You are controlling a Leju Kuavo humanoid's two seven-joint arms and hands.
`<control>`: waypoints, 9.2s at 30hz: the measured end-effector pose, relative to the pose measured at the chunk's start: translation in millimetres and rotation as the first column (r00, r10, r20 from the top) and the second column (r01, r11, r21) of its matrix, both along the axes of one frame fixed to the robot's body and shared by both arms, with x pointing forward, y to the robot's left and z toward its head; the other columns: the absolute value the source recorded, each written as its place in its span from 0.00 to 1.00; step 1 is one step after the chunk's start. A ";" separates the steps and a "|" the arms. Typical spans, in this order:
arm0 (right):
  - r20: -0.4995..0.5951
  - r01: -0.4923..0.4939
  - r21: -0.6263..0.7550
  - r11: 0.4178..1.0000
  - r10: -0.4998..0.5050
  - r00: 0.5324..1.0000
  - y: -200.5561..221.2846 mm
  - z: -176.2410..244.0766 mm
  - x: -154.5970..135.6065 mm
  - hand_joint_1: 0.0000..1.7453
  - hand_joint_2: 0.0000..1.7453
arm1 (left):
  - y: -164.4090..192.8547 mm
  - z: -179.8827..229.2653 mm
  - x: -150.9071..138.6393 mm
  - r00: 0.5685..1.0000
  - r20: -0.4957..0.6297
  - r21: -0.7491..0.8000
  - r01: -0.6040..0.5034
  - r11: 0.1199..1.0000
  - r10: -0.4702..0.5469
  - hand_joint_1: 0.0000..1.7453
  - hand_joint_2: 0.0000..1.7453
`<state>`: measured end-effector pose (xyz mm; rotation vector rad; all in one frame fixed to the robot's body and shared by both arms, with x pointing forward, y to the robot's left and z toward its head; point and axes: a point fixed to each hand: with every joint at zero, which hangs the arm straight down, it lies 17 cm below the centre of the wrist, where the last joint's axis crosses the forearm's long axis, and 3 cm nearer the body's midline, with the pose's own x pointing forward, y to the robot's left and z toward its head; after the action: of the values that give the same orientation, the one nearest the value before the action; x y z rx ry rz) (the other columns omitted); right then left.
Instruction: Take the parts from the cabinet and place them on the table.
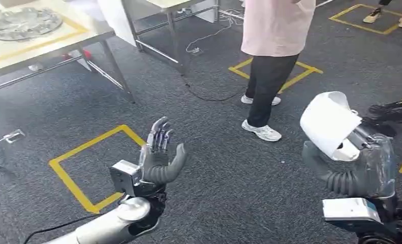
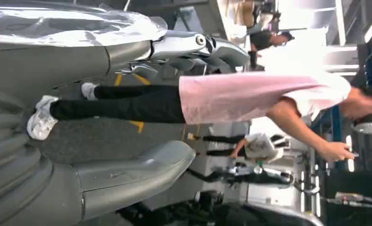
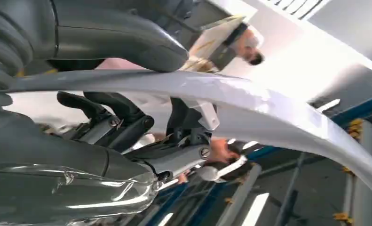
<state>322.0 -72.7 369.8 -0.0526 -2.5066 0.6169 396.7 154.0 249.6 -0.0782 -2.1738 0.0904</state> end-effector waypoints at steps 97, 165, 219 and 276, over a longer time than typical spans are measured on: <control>-0.092 -0.043 0.002 0.999 0.043 0.995 3.4 -17.0 2.2 1.00 1.00 | -6.2 2.9 3.5 1.000 -0.017 -0.008 0.012 1.000 -0.012 0.00 1.00; -0.145 -0.048 -0.003 0.999 0.047 0.988 4.9 -35.6 8.5 1.00 1.00 | -24.3 7.2 -1.5 0.998 -0.001 0.010 0.066 0.998 -0.066 0.00 1.00; -0.142 -0.056 0.016 0.998 0.058 0.988 5.6 -38.0 8.6 1.00 1.00 | -28.5 8.9 -3.6 0.997 0.013 0.015 0.080 0.997 -0.081 0.00 1.00; -0.190 -0.028 0.029 0.999 0.033 0.981 1.8 -45.0 20.1 1.00 1.00 | -33.0 7.7 -5.3 0.995 0.013 0.022 0.100 0.995 -0.100 0.00 1.00</control>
<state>342.1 -70.9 324.8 0.0522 -2.3332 0.5735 391.4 120.9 257.3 -0.1755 -2.1808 0.0098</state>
